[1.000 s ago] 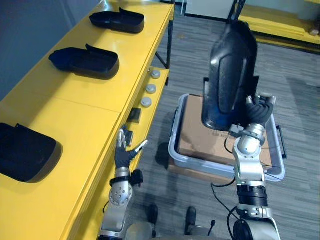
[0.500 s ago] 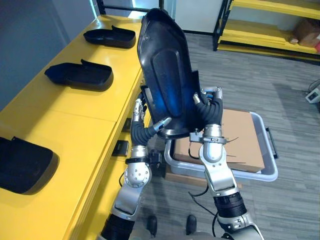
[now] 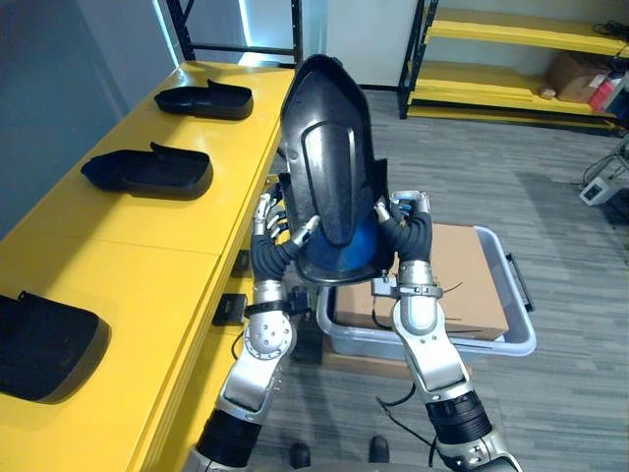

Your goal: Walk over and take plastic housings, then place them on the shelf

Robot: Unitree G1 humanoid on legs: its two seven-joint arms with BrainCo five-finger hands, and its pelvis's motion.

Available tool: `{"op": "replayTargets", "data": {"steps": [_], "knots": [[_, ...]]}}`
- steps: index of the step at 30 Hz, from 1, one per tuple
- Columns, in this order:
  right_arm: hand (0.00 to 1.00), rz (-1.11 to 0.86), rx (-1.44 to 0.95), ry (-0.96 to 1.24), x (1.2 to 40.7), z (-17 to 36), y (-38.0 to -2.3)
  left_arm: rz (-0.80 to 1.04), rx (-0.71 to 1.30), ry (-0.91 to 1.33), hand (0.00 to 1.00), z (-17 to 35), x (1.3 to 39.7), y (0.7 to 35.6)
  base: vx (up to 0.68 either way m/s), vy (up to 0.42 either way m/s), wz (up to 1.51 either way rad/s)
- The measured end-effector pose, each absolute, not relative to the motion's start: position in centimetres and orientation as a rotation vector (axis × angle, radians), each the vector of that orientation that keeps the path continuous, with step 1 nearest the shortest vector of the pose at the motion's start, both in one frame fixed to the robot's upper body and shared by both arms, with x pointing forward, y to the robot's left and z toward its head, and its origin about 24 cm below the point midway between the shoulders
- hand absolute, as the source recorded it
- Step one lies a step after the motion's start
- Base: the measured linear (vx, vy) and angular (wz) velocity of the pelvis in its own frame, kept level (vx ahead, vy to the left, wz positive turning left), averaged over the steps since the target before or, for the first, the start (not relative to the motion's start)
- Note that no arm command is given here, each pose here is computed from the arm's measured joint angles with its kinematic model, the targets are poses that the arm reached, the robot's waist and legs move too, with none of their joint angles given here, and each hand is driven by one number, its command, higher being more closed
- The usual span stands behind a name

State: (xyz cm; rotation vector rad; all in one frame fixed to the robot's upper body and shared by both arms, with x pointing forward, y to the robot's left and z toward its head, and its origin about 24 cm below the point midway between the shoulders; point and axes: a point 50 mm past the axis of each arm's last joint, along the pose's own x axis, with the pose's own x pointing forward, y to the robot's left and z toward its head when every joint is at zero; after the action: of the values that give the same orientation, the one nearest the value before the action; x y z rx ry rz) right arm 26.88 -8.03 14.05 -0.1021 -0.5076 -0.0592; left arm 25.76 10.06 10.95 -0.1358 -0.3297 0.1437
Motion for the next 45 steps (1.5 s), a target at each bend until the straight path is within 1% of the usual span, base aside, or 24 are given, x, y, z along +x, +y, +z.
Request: {"op": "replayTargets", "data": {"steps": [9, 10, 16, 23, 25, 28, 32, 35, 40, 41, 43, 45], "knots": [[1.0, -0.054, -0.127, -0.544, 26.7, 14.4, -7.9, 0.136, -0.186, -0.301, 1.0, 10.7, 25.8, 10.1, 0.0, 0.0, 0.0], [0.0, -0.053, -0.127, -0.554, 26.6, 14.6, -7.9, 0.132, -0.193, -0.298, 1.0, 10.7, 25.9, 10.1, 0.0, 0.0, 0.0], [0.0, -0.014, -0.121, -0.612, 26.2, 15.8, -7.4, 0.123, -0.192, -0.292, 1.0, 10.4, 25.8, 10.4, 0.0, 0.0, 0.0], [0.0, 0.083, -0.115, -0.756, 25.7, 18.6, -6.6, 0.111, -0.18, -0.253, 1.0, 9.4, 25.9, 10.9, 0.0, 0.0, 0.0], [0.0, 0.081, -0.062, -0.85, 25.0, 20.5, -6.9, 0.131, -0.177, -0.221, 1.0, 8.5, 25.6, 11.4, 0.01, 0.003, -0.02], [0.0, 0.044, 0.028, -0.992, 24.2, 23.2, -8.2, 0.131, -0.11, -0.169, 1.0, 7.0, 25.0, 11.8, 0.0, 0.0, 0.0], [0.0, -0.008, 0.089, -1.011, 24.4, 23.8, -9.8, 0.151, -0.024, -0.165, 1.0, 6.9, 25.1, 12.3, 0.0, 0.0, 0.0], [0.0, -0.097, 0.139, -1.016, 24.7, 23.9, -12.2, 0.169, 0.025, -0.174, 1.0, 6.8, 25.1, 12.8, 0.0, 0.0, 0.0], [0.0, -0.363, 0.147, -1.001, 24.4, 23.0, -18.1, 0.246, 0.075, -0.122, 1.0, 5.5, 23.9, 14.4, 0.0, -0.001, 0.01], [0.0, -0.475, 0.114, -0.954, 23.8, 21.6, -20.6, 0.27, 0.089, -0.099, 1.0, 4.9, 23.4, 15.0, 0.0, -0.001, 0.04], [0.0, -0.553, 0.077, -0.9, 23.3, 20.3, -22.3, 0.296, 0.1, -0.091, 1.0, 4.7, 23.0, 15.6, 0.0, -0.001, 0.02], [0.0, -0.692, 0.014, -0.715, 22.7, 16.3, -25.5, 0.345, 0.132, -0.102, 1.0, 5.0, 22.1, 16.8, 0.02, -0.006, 0.0]]}}
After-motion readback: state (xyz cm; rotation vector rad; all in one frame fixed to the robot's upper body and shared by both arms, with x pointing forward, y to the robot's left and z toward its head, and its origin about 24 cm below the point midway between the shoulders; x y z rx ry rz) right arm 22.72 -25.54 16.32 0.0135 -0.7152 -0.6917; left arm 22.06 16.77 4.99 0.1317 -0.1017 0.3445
